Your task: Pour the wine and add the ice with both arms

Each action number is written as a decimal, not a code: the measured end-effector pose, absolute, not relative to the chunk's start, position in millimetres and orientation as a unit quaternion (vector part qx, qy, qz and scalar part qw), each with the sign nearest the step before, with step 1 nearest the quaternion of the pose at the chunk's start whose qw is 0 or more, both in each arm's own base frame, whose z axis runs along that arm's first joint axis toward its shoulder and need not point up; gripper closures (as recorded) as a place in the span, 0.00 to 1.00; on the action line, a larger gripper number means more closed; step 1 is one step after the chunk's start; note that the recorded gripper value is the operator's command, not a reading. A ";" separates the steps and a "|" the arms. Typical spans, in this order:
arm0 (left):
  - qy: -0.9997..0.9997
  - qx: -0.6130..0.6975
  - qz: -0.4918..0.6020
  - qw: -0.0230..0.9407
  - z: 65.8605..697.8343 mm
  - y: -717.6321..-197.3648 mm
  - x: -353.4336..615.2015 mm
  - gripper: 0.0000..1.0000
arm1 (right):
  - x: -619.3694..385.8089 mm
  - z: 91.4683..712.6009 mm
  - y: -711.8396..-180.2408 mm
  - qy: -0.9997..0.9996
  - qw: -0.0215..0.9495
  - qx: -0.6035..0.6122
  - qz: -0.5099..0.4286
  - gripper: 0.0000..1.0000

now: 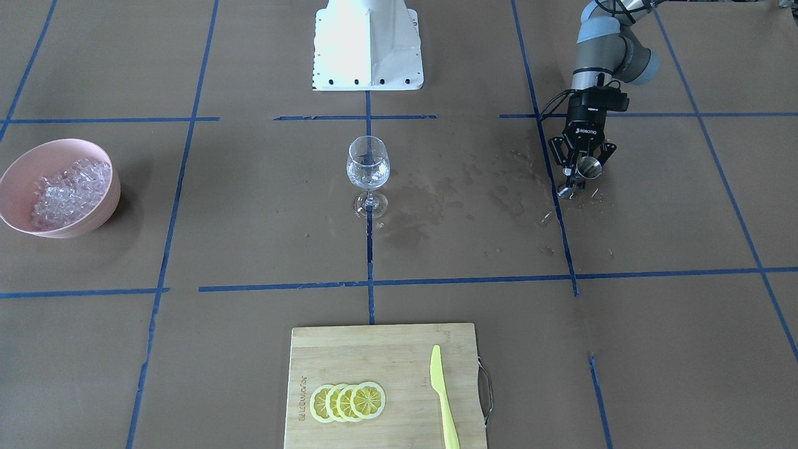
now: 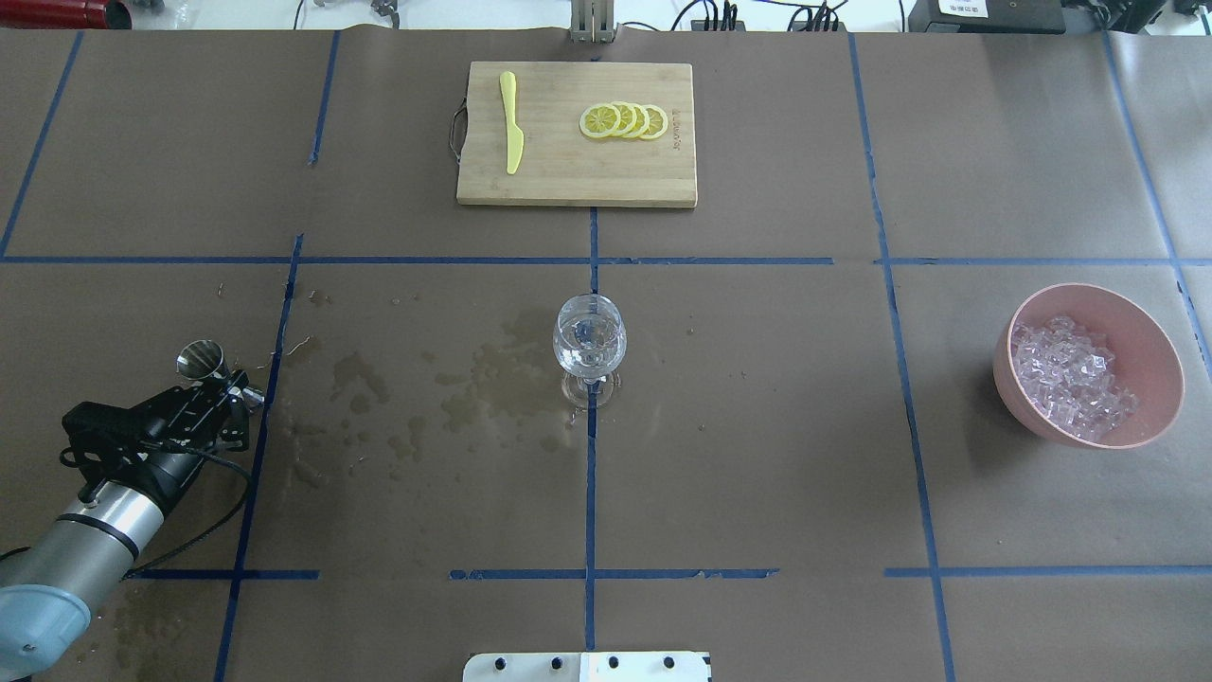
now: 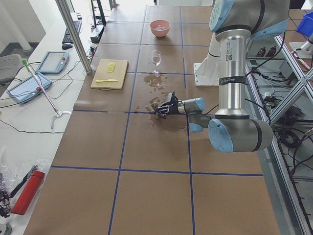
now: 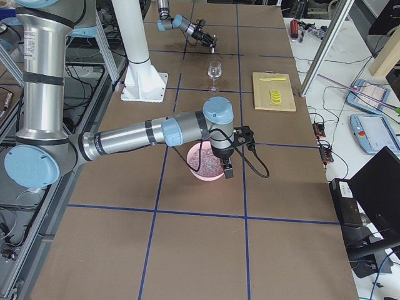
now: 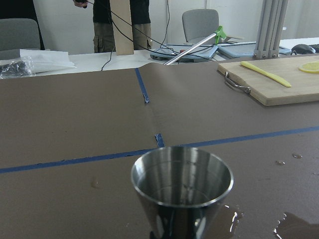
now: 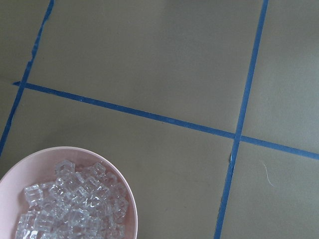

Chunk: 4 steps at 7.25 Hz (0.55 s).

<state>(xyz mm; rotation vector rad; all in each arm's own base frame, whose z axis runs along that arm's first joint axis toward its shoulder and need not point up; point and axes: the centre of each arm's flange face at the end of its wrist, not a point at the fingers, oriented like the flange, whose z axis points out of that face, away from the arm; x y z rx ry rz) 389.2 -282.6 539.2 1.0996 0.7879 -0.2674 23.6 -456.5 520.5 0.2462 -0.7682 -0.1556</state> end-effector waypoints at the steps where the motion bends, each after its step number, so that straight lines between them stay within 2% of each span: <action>1: 0.363 0.508 -0.124 0.771 539.3 -282.5 389.1 0.71 | 23.5 520.3 -456.5 -0.373 0.917 0.120 -0.076 0.00; 2: 0.362 0.509 -0.125 0.771 539.4 -282.5 389.0 0.56 | 23.5 520.3 -456.6 -0.373 0.917 0.120 -0.076 0.00; 4: 0.361 0.510 -0.125 0.771 539.8 -282.4 388.6 0.44 | 23.5 519.8 -456.8 -0.373 0.917 0.120 -0.076 0.00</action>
